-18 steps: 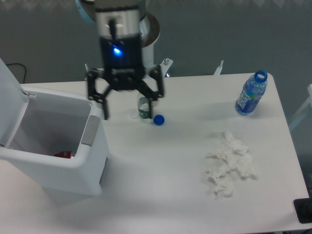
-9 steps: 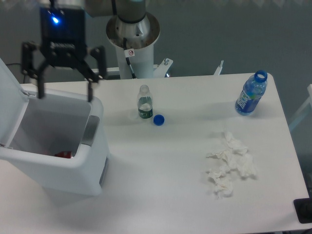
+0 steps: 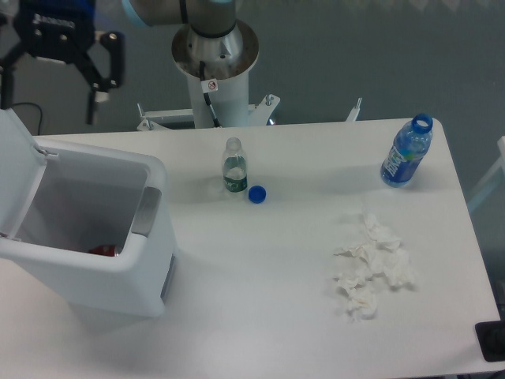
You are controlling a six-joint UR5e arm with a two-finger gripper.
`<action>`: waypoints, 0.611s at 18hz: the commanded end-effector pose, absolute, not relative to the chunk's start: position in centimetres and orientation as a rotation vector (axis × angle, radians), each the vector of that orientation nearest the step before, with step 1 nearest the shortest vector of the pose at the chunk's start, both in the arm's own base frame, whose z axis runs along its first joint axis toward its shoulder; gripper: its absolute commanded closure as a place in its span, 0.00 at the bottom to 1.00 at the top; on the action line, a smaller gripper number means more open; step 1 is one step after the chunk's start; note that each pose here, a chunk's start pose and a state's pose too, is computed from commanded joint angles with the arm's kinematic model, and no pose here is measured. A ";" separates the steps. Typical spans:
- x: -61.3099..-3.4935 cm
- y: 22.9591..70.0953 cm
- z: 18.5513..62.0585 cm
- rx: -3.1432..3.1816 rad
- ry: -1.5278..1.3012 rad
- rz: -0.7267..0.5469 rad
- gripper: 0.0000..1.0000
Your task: Close the trash can
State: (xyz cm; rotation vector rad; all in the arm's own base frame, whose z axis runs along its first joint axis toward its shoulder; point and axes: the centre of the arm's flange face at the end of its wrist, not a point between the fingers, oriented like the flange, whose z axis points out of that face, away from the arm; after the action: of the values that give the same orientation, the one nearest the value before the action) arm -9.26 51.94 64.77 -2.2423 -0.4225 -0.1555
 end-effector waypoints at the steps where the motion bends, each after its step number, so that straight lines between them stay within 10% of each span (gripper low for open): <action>1: -9.0 51.9 64.9 -2.238 -0.409 -0.178 0.00; 11: -4.4 52.7 64.9 -2.236 -0.235 -0.322 0.00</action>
State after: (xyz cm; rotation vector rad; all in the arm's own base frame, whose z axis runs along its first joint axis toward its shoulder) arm -4.37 52.70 64.92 -2.2360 -0.2347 -0.3216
